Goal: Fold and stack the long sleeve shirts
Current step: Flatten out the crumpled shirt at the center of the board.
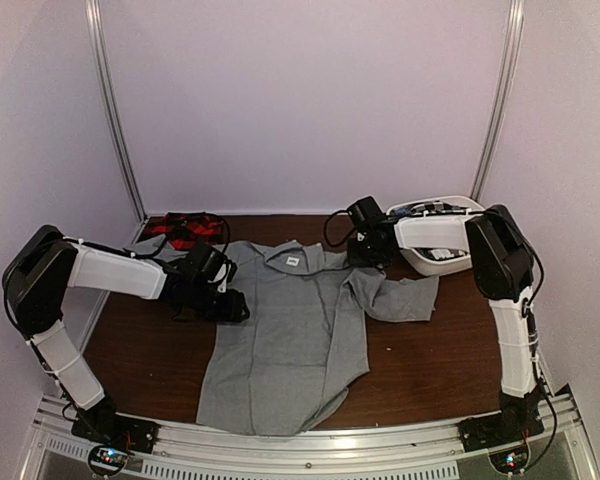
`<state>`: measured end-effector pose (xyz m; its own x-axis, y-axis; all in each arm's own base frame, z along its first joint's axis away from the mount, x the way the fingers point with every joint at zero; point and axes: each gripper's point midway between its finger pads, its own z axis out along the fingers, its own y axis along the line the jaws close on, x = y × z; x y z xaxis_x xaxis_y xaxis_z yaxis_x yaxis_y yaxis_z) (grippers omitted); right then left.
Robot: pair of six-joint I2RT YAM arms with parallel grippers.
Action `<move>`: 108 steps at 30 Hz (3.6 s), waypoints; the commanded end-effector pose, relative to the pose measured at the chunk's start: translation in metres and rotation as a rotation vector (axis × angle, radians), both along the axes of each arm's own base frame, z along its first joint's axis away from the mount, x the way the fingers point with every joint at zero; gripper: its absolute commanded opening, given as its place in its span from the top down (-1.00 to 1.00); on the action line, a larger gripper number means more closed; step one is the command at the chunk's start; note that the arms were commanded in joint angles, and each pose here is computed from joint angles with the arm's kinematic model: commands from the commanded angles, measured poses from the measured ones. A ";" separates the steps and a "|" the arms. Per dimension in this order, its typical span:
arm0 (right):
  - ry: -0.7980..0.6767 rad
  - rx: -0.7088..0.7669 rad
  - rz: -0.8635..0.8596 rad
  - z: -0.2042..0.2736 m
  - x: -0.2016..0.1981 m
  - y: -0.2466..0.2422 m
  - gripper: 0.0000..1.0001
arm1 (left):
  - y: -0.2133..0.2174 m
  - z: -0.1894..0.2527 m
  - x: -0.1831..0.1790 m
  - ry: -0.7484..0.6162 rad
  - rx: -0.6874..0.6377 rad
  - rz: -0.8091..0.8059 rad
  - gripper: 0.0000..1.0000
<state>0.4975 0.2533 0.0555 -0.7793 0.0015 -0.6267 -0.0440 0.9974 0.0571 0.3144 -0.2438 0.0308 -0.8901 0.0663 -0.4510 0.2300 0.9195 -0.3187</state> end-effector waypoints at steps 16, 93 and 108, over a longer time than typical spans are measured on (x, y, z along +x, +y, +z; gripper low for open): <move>-0.033 0.029 0.035 0.029 0.038 -0.001 -0.06 | -0.007 0.038 0.009 -0.076 -0.013 -0.033 -0.16; 0.250 0.213 0.294 -0.005 -0.330 0.065 -0.29 | 0.012 -0.026 0.032 0.014 0.078 0.031 -0.15; 0.294 0.181 0.284 -0.004 -0.355 0.048 0.90 | 0.019 -0.029 0.033 0.012 0.111 0.050 -0.15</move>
<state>0.1410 0.3176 0.0334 -0.9191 -0.1539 -0.3627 -0.2784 0.9050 0.3216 0.3601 -0.2447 0.0224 -0.8609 0.0562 -0.5057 0.2219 0.9358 -0.2738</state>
